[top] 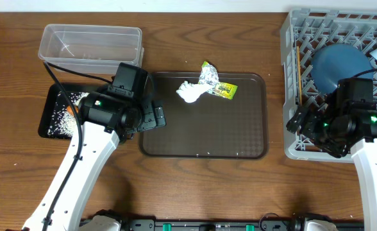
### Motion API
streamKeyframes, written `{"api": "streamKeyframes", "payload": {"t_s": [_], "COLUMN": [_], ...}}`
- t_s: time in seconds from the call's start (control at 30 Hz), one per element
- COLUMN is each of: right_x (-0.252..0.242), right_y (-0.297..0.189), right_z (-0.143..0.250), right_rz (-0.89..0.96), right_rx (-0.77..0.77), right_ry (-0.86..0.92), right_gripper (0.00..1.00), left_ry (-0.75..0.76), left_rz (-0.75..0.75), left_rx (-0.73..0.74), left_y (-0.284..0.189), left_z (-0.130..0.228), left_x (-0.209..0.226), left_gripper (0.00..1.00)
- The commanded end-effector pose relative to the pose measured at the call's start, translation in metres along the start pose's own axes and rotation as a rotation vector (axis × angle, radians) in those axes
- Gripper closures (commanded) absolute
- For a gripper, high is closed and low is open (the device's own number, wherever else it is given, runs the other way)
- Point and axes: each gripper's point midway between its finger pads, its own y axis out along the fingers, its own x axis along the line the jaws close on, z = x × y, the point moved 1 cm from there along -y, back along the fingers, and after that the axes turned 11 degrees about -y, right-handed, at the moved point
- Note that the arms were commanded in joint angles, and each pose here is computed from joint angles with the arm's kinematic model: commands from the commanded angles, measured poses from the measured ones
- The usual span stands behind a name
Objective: Sort waste into correct bins and load items into the dishwasher rack
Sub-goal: 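Reach the left gripper to the white tissue on the tray and grasp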
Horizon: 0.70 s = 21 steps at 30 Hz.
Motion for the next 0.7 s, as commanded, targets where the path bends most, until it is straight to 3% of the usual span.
{"api": "streamKeyframes", "payload": {"t_s": [0.0, 0.33, 0.43, 0.57, 0.67], "right_x": [-0.009, -0.009, -0.009, -0.009, -0.009], "right_y": [-0.004, -0.004, -0.004, -0.004, -0.004], "right_z": [-0.003, -0.003, -0.003, -0.003, -0.003], "right_rz": [0.042, 0.042, 0.042, 0.042, 0.042], "right_rx": [-0.023, -0.023, -0.023, -0.023, -0.023], "right_ry": [-0.004, -0.004, -0.004, -0.004, -0.004], "right_gripper": [0.01, 0.01, 0.01, 0.01, 0.01], "left_ry": [-0.008, -0.011, -0.099, -0.189, -0.068], "left_rz": [-0.004, -0.001, 0.027, 0.188, 0.410], "left_rx": [0.003, 0.000, 0.018, 0.184, 0.235], "left_y": [0.001, 0.001, 0.001, -0.005, -0.017], "left_z": [0.001, 0.000, 0.002, 0.026, 0.031], "left_x": [0.000, 0.000, -0.005, -0.034, -0.075], "left_gripper": [0.02, 0.02, 0.02, 0.02, 0.02]}}
